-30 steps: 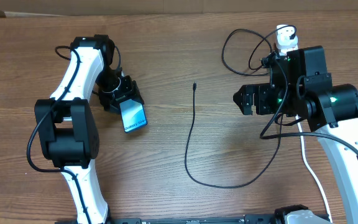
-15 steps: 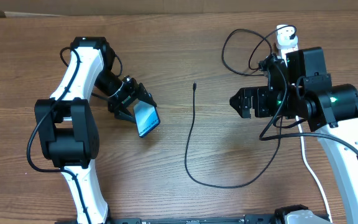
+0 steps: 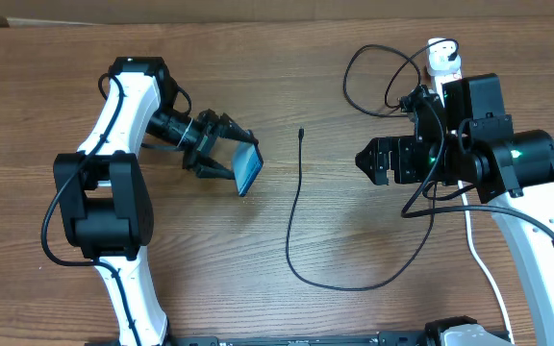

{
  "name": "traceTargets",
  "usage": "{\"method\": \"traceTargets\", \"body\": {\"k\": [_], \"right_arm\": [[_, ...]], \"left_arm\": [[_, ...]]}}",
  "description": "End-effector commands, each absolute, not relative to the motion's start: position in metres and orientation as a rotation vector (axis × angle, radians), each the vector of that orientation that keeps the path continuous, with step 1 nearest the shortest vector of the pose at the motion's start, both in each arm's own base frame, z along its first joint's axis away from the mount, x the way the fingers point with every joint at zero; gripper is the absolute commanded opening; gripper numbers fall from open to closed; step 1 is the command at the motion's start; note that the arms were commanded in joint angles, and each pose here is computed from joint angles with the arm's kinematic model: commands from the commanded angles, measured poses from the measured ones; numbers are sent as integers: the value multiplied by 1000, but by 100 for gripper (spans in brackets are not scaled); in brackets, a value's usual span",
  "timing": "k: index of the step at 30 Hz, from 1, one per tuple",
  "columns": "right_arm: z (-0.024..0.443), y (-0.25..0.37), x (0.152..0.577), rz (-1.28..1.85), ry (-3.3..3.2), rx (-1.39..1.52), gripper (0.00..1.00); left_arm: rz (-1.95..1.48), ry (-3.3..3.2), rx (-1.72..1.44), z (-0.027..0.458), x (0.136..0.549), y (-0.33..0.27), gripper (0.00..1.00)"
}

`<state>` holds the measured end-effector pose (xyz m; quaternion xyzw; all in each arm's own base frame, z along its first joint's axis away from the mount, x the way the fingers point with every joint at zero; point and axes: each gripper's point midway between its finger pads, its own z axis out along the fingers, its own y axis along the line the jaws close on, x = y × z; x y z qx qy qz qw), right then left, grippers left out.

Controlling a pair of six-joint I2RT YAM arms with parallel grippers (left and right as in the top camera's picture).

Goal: Plug charger to phone and switch on socket
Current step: 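Lift the phone upright with the left gripper, right gripper approaching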

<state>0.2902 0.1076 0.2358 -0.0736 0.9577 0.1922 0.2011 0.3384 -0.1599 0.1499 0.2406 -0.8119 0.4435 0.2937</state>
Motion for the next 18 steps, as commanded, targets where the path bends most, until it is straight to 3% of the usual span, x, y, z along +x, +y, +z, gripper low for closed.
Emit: {"method": "traceTargets", "body": {"k": [1, 18], "right_arm": [[241, 109, 291, 550, 2661, -204, 100], [250, 126, 288, 698, 2626, -244, 100]], "left_arm": [[1383, -2051, 656, 177, 355, -173, 48], [1407, -2065, 642, 177, 359, -173, 48]]}}
